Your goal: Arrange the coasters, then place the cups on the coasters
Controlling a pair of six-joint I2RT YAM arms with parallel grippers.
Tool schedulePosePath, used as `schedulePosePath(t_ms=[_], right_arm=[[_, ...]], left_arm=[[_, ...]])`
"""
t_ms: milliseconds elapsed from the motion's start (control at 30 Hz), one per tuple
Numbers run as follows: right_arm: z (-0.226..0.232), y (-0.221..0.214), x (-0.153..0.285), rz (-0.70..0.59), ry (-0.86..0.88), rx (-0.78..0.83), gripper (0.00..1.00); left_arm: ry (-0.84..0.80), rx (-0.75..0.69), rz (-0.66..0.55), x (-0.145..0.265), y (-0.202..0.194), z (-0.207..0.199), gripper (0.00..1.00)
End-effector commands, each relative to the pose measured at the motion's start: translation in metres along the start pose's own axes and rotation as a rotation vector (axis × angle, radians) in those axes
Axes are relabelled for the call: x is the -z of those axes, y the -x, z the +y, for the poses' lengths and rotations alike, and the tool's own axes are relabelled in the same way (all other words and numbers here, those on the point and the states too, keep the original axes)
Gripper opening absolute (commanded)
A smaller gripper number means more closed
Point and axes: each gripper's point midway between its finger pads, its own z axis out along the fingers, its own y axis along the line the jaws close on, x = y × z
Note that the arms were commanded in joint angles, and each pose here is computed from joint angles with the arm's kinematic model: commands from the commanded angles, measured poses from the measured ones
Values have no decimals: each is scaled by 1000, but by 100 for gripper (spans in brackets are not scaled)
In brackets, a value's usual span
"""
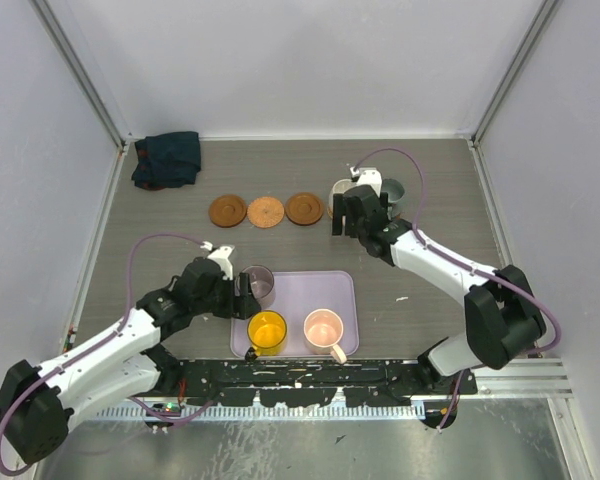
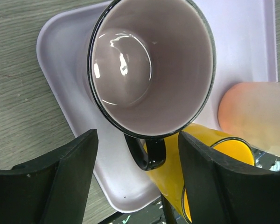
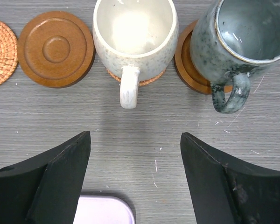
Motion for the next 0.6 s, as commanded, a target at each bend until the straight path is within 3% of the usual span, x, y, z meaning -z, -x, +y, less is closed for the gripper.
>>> schedulePosePath(t_ms=[0,167,333,433,567], right_arm=[[1,12,16,-54,10,-30,82],[4,8,19,-50,21,-24,82],[8,3,18,-40,28,-17,82],[10,0,18,-33,29,-13,82],[13,-4,19,-29,35,-5,82]], left_arm=[[-6,-6,0,-7,1,-2,68],[12,-4,18,-15,-1,0,64],[29,-12,23,-21,0,0,53],[35,-20,29,-23,1,-1,45],[48,-43,31,-26,2,-2,25]])
